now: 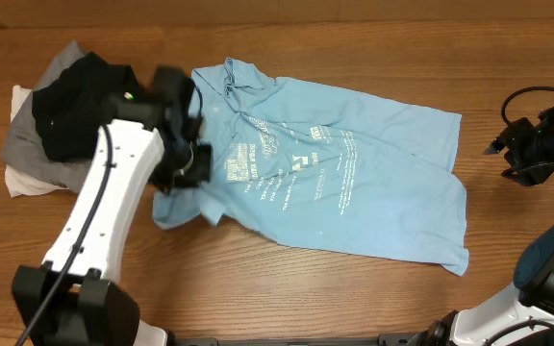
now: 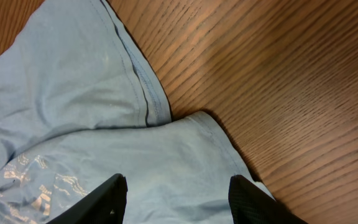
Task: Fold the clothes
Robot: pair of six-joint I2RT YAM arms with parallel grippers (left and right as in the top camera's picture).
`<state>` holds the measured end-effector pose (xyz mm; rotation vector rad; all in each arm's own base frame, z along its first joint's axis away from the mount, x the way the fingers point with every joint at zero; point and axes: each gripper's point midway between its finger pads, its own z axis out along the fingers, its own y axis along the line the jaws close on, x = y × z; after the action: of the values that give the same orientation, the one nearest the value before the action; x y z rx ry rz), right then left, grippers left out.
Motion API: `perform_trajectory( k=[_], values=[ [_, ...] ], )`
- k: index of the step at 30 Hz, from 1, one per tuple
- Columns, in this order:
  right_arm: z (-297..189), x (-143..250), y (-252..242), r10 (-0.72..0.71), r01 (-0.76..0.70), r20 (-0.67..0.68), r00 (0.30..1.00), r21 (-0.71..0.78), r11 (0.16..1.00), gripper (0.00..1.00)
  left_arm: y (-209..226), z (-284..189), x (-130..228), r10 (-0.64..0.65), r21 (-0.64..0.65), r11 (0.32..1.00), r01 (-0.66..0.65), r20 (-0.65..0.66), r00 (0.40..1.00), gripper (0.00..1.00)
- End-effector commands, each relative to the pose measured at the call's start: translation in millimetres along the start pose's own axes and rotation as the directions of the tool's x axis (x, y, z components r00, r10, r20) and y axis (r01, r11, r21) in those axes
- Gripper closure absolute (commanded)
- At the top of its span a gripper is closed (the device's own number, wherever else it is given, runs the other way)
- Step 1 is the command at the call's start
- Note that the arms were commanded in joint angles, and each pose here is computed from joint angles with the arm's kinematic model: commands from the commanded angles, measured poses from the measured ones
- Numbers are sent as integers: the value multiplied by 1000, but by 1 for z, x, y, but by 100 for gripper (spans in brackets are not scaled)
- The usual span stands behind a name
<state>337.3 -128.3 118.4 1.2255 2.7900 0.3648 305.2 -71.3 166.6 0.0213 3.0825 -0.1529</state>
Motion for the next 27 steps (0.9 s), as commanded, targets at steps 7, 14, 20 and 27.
perform_trajectory(
  k=[7,14,20,27],
  values=[
    [-2,0,1,-7,7,7,1000,-9,1000,43,58,12,-8,-51,-307,950,62,44,998,94],
    [-2,0,1,-7,7,7,1000,-10,1000,43,-17,34,0,167,106,981,-166,-4,986,65],
    [-2,0,1,-7,7,7,1000,-9,1000,43,-30,67,-2,319,-12,948,-319,32,947,39],
    [-2,0,2,-8,8,5,1000,-13,1000,43,-41,94,-30,396,-137,916,-378,156,905,46]
  ],
)
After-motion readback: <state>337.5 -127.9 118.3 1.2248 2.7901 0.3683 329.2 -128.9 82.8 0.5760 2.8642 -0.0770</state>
